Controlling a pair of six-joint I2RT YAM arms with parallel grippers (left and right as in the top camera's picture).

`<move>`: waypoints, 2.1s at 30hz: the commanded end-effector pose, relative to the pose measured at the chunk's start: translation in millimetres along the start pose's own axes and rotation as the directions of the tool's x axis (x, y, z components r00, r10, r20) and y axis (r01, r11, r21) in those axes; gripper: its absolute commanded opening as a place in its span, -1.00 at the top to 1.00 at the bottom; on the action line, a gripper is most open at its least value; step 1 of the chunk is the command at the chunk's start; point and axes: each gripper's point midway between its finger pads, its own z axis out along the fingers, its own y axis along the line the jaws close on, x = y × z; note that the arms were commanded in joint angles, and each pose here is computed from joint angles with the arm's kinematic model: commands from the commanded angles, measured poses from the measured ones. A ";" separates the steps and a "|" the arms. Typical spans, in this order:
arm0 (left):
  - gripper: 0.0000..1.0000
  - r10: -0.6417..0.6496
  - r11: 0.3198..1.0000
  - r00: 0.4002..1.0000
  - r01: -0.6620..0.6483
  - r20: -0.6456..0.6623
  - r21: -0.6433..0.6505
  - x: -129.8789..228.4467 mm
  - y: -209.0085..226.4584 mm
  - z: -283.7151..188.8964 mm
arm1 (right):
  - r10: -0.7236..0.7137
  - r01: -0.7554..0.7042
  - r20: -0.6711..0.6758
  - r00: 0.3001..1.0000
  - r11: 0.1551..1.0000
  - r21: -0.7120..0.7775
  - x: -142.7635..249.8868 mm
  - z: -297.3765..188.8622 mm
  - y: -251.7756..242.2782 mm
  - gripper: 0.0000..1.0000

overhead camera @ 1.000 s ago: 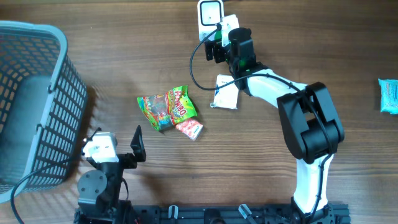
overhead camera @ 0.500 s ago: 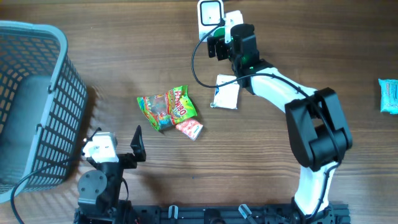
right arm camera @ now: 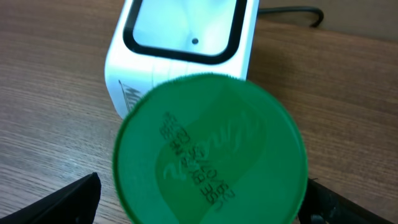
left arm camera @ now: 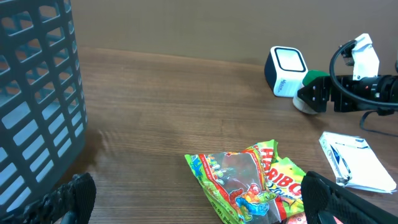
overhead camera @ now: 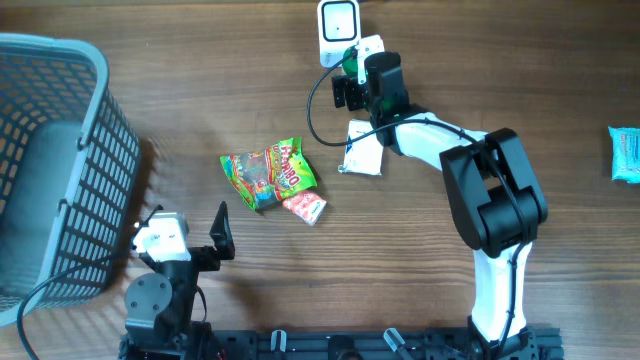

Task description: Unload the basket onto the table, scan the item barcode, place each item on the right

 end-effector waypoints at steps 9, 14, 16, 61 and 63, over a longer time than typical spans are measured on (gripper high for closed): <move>-1.00 -0.005 1.000 1.000 0.005 0.003 -0.011 1.2 1.8 0.5 | 0.044 -0.044 0.024 0.999 0.999 0.014 -15.9 -10.2 -3.3 -0.27; -1.00 -0.005 1.000 1.000 0.005 0.003 -0.011 1.2 1.8 0.5 | 0.037 -0.035 -0.049 0.998 0.999 0.042 -53.8 -82.8 -11.4 -0.28; -1.00 -0.005 1.000 1.000 0.005 0.003 -0.011 1.2 1.8 0.5 | 0.033 -0.024 -0.094 0.995 0.995 0.101 -56.0 -110.1 -23.7 -0.29; -1.00 -0.005 1.000 1.000 0.005 0.003 -0.011 1.2 1.8 0.5 | 0.353 -0.243 -0.847 0.397 0.930 0.275 99.1 -198.9 -54.4 -1.00; -1.00 -0.005 1.000 1.000 0.005 0.003 -0.011 1.2 1.8 0.5 | 0.352 -0.238 -0.854 0.383 0.931 0.277 104.4 -197.2 -54.2 -1.00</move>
